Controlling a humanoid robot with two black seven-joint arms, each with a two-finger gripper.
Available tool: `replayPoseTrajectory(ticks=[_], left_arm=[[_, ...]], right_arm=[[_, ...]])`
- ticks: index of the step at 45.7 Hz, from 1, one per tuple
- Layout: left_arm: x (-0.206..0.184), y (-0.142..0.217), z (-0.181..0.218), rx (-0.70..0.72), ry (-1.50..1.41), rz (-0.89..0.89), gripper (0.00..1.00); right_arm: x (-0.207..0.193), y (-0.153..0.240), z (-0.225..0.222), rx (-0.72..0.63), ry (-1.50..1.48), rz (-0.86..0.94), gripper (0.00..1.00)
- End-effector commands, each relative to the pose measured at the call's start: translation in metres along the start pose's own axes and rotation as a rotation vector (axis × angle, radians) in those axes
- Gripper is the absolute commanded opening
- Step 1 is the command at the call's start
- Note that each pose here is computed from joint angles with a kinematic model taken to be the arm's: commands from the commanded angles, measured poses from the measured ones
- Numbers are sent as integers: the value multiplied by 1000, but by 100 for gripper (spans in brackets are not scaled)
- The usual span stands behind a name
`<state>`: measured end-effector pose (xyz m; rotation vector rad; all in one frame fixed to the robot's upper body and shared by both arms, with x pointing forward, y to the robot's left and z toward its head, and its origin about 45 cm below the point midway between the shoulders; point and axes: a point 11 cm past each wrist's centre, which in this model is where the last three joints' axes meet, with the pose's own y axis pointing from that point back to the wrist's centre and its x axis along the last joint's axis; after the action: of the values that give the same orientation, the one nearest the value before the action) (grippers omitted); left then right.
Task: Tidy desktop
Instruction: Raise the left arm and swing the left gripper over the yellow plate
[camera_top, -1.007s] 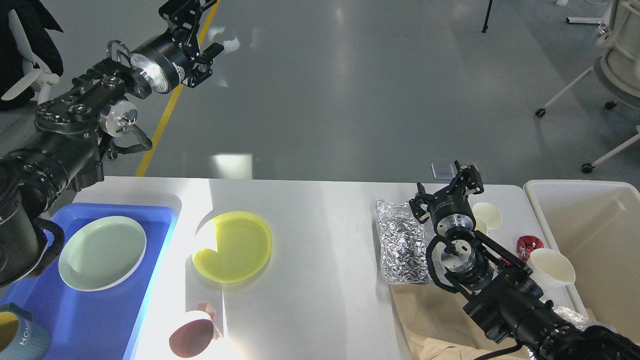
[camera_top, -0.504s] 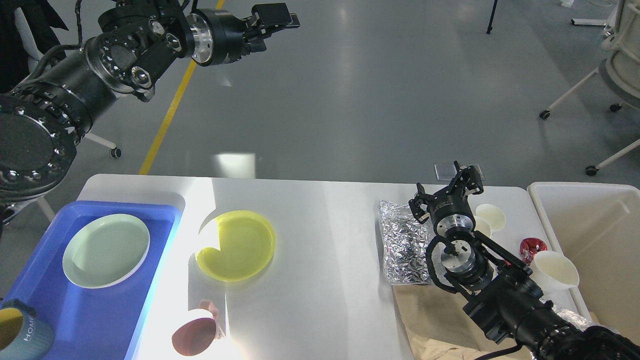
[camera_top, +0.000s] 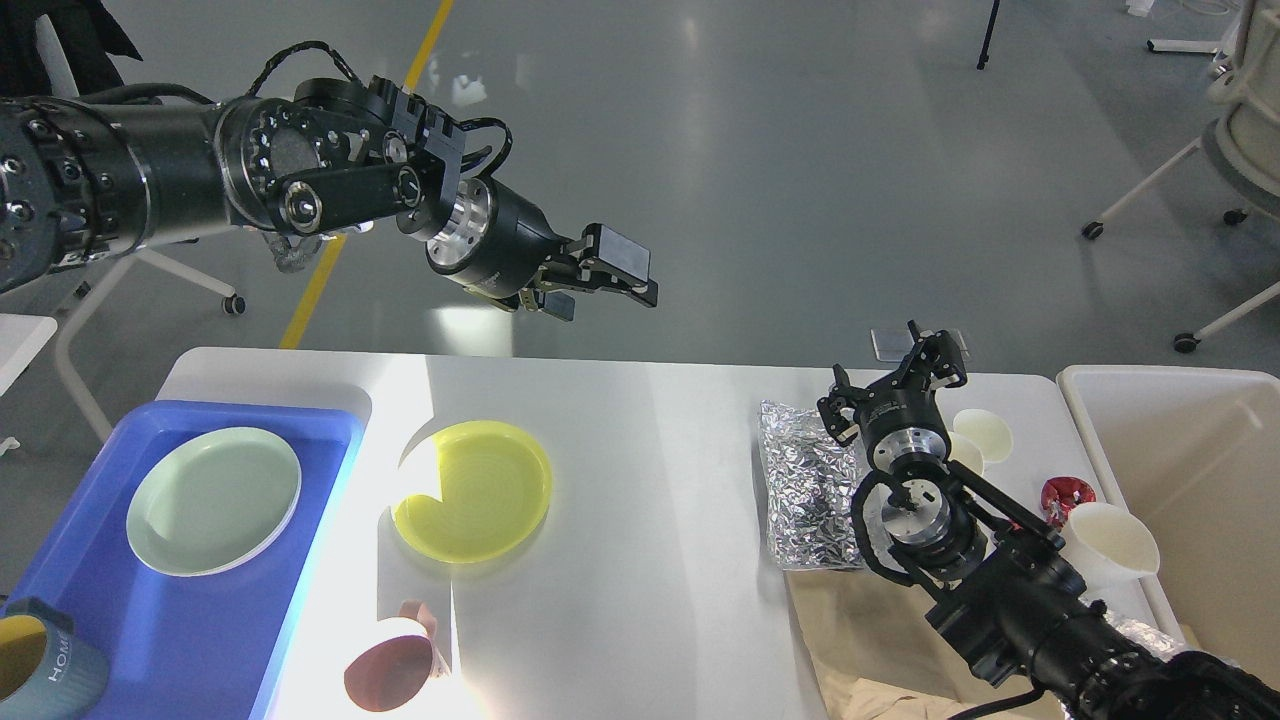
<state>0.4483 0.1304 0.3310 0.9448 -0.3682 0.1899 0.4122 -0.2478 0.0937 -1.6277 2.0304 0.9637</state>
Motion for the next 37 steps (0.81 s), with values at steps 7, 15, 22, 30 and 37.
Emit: replayPoseTrajectory(ticks=[7,15,22,30,37], left_arm=[[-14,-12,3,31,-28,-55,98],[-17,-13,-5,50,-21,-63,98],[-17,-11,-11,54,-8,-58,98],[-19,-8,-29,125,-17,-71,98],[-32,-23,-28,131,-26,-113,98]], right_arm=[[0,0,0,0,0,0,100],[0,0,0,0,0,0,100],[0,0,0,0,-1,-2,100],[0,0,0,-1,-1,-1,100],[0,0,0,-1,-1,-1,100]])
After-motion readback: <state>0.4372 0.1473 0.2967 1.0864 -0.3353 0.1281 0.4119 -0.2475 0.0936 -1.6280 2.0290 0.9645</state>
